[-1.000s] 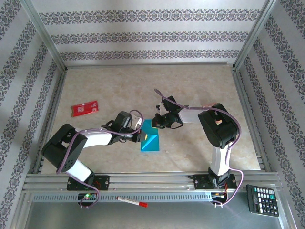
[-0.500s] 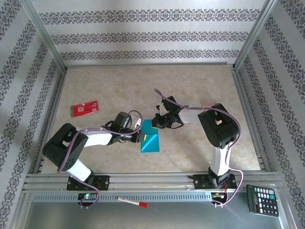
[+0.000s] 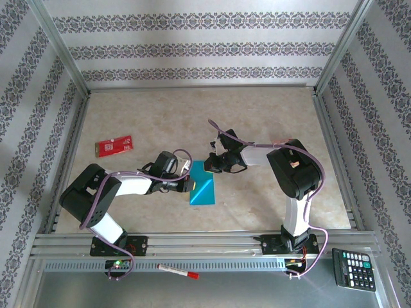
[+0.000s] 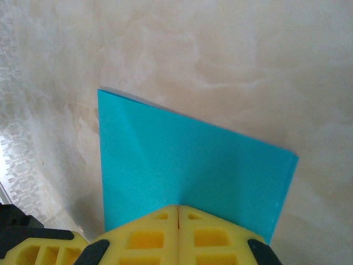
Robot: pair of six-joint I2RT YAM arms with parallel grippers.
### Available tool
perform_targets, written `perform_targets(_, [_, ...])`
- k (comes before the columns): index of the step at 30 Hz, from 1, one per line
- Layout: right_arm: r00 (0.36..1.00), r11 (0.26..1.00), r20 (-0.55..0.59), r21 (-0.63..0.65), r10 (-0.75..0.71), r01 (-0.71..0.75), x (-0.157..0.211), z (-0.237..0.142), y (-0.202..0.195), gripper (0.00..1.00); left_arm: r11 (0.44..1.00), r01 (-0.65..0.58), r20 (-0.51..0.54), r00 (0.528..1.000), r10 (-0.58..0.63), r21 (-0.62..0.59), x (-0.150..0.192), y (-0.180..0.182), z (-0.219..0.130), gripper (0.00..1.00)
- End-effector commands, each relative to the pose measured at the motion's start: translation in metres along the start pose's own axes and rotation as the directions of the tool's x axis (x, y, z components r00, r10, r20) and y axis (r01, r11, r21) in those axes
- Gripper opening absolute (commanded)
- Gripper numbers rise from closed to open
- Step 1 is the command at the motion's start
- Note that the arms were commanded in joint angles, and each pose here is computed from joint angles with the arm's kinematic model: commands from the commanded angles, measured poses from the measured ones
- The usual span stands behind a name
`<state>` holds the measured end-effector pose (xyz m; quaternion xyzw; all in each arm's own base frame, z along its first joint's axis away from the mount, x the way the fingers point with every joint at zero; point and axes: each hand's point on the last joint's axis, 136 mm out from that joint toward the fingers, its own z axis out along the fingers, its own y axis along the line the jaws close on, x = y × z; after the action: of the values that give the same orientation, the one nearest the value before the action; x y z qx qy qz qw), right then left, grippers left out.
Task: Fold a paper plane with a square sheet of paper (pick it up from the middle)
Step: Fold the triangle a second time at the center of the table.
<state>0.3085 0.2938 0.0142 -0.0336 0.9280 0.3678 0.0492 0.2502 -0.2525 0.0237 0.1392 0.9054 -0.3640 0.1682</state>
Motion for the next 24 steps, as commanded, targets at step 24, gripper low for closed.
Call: perform_targets(24, [0.994,0.984,-0.082,0.164,0.079,-0.064,0.0365,0.0106,-0.0488,0.00,1.000,0.014,-0.011,1.000,-0.014,-0.024,-0.0058,0.0082,0.0012,0.00])
